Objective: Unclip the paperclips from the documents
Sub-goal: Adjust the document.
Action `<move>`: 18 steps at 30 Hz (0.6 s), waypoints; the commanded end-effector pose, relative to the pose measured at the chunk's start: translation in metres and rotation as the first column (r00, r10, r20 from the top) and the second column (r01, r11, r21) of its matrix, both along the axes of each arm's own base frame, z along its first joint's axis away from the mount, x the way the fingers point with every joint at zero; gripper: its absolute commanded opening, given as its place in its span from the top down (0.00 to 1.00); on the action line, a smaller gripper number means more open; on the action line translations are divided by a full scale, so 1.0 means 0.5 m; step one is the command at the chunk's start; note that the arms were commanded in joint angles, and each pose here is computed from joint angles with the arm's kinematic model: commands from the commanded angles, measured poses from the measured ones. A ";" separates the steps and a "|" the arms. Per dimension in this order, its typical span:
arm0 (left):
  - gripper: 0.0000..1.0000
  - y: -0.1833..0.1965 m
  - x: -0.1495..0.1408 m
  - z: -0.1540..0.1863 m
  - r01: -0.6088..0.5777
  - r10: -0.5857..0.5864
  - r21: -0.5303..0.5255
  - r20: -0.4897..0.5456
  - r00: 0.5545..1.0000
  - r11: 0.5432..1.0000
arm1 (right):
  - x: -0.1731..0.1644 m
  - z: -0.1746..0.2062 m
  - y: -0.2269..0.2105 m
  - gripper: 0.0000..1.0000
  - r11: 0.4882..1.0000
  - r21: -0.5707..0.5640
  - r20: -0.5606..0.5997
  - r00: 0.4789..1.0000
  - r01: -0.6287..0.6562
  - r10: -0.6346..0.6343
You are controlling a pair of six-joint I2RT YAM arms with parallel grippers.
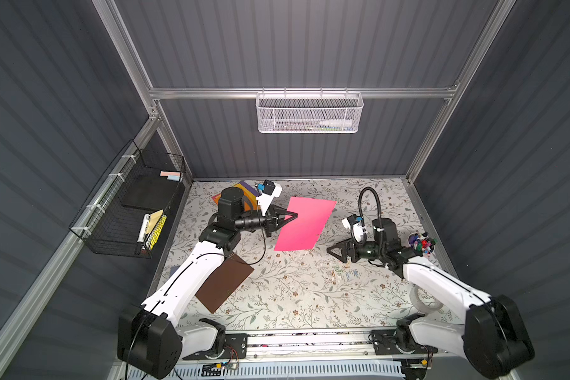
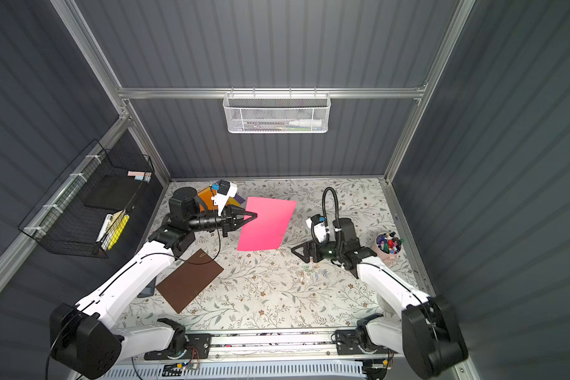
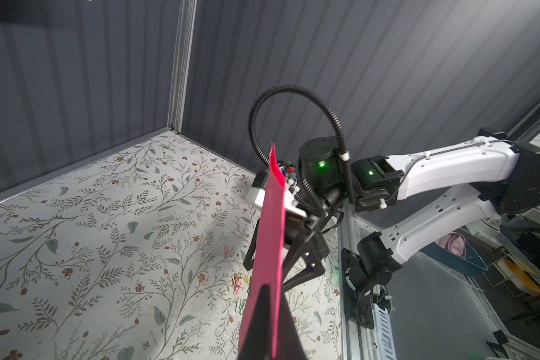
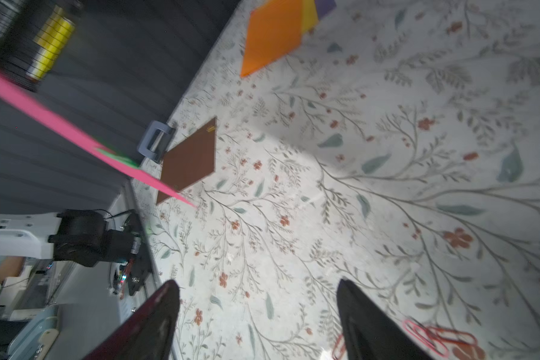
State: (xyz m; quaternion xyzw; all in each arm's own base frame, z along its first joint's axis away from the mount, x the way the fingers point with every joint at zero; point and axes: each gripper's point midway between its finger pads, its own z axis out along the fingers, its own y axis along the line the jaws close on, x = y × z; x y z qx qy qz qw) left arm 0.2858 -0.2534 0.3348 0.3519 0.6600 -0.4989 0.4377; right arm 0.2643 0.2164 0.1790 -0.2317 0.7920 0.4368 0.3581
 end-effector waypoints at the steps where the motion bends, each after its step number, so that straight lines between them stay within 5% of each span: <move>1: 1.00 -0.001 -0.024 0.012 0.069 -0.069 -0.026 0.012 0.998 0.997 | -0.004 0.125 0.024 0.07 0.986 0.121 0.279 0.957 -0.111 0.074; 12: 1.00 -0.009 -0.037 -0.015 0.154 -0.154 -0.013 -0.020 0.988 0.988 | 0.028 0.247 0.083 0.10 0.919 0.228 0.334 0.912 -0.322 0.237; 18: 1.00 -0.011 -0.034 -0.019 0.154 -0.154 -0.017 -0.025 0.988 0.988 | -0.004 0.271 0.105 0.63 0.860 0.253 0.311 0.879 -0.443 0.362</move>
